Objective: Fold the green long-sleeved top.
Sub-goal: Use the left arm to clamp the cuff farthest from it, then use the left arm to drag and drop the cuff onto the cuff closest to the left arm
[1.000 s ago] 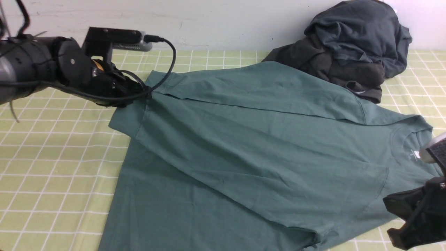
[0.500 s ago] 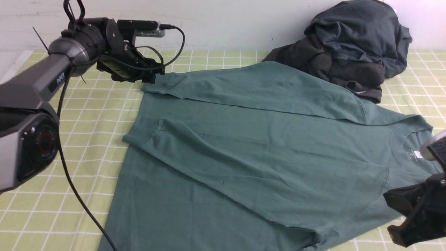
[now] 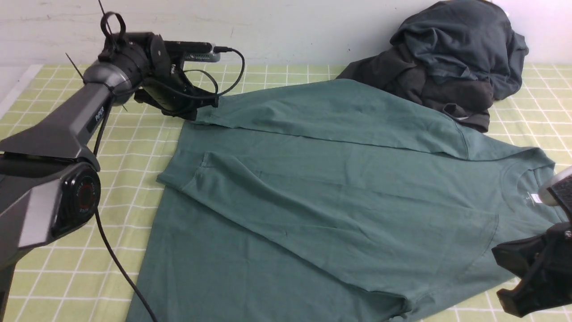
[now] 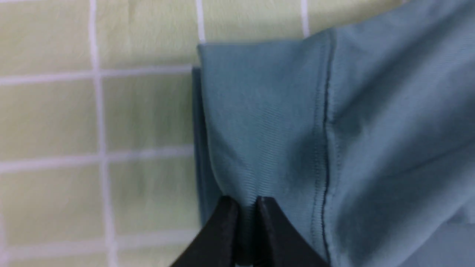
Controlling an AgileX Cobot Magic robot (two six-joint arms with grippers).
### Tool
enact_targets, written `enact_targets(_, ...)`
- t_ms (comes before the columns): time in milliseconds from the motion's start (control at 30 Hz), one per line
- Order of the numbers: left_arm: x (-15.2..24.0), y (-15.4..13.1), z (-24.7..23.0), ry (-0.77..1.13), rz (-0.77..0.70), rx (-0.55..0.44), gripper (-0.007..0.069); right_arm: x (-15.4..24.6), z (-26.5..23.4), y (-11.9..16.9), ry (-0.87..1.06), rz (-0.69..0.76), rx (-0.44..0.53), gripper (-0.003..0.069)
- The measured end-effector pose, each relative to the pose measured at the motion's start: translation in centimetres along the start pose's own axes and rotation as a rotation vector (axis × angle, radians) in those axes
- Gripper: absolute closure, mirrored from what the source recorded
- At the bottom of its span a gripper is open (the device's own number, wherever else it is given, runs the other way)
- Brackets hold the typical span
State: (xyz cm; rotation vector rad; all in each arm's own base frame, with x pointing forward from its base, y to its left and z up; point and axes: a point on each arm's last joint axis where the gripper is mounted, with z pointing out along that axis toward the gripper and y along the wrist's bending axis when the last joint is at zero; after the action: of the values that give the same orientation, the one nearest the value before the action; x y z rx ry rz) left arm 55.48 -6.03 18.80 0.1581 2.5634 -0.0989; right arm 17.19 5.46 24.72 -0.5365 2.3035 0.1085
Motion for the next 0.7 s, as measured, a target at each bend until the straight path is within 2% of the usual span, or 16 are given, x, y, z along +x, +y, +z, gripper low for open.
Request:
enact_targets(100, -0.4, -0.6, -4.0, 0.081, 0.038, -0.026, 0.0595, 0.0, 0.0, 0.0, 0.000, 0.000, 0.000, 0.0673)
enact_targets(200, -1.5, -1.9, -10.8, 0.049, 0.077, -0.049, 0.0595, 0.0, 0.0, 0.0, 0.001, 0.000, 0.000, 0.0673)
enact_targets(267, -0.7, -2.6, -12.4, 0.081, 0.088, -0.045, 0.0595, 0.0, 0.0, 0.0, 0.002, 0.000, 0.000, 0.0673)
enact_targets(367, 1.3, -3.2, -13.2, 0.160, 0.088, -0.032, 0.0595, 0.0, 0.0, 0.0, 0.003, 0.000, -0.001, 0.0673)
enact_targets(533, 8.4, -4.2, -12.2, 0.419, 0.119, -0.066, 0.0595, 0.1, 0.0, 0.0, 0.009, 0.000, -0.002, 0.0673)
enact_targets(700, 11.2, -4.8, -12.6, 0.465, 0.102, -0.108, 0.0586, 0.1, 0.0, 0.1, 0.009, 0.017, -0.010, 0.0673)
